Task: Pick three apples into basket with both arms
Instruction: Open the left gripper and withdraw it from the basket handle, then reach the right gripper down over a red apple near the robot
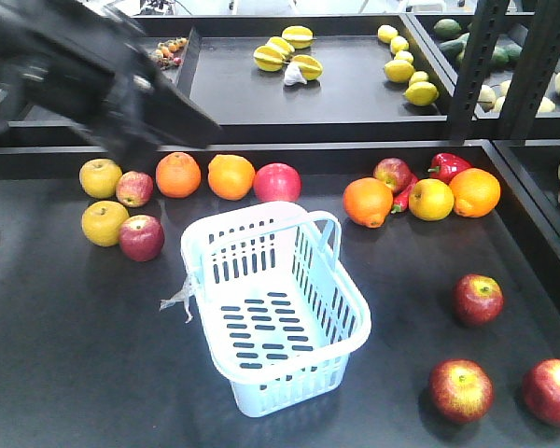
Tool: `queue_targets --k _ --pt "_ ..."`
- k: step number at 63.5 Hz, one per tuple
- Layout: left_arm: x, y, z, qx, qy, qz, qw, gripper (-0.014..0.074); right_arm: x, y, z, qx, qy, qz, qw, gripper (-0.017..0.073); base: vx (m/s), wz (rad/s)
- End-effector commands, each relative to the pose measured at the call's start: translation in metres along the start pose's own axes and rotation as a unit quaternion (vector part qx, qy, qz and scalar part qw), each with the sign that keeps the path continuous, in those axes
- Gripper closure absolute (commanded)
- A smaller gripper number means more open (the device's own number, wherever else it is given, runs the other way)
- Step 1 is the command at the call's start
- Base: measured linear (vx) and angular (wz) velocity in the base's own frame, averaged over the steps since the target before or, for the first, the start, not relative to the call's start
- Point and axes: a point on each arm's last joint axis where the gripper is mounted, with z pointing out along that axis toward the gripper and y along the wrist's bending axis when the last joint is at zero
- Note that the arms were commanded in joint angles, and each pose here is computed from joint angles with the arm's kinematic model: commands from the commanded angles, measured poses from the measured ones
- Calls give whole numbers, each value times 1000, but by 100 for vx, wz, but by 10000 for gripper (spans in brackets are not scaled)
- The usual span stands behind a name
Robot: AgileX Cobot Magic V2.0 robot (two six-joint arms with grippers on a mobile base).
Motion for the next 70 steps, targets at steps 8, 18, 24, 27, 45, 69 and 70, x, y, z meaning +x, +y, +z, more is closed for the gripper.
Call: queue_targets --k 8,18,24,27,45,69,70 --pt "28 -45 -33 8 -41 -2 999 602 -3 0 0 1 -34 -8 999 561 0 0" --pt "81 -64 -25 -9 -36 -34 999 602 -3 0 0 1 -34 -8 999 561 0 0" --pt "113 -72 -18 -29 -42 -53 997 602 -3 0 0 1 -34 -8 999 561 0 0" --pt "127 -76 -14 -44 -50 -62 996 602 -3 0 0 1 -34 -8 999 561 0 0" --pt "195 -99 -7 -96 -109 -101 984 601 -3 0 0 1 -34 -8 999 561 0 0" --pt "259 -109 25 -88 -64 -158 981 601 -4 0 0 1 -39 -6 999 561 0 0" --pt "259 -109 25 -90 -66 -159 981 601 -4 0 0 0 -40 -3 999 561 0 0"
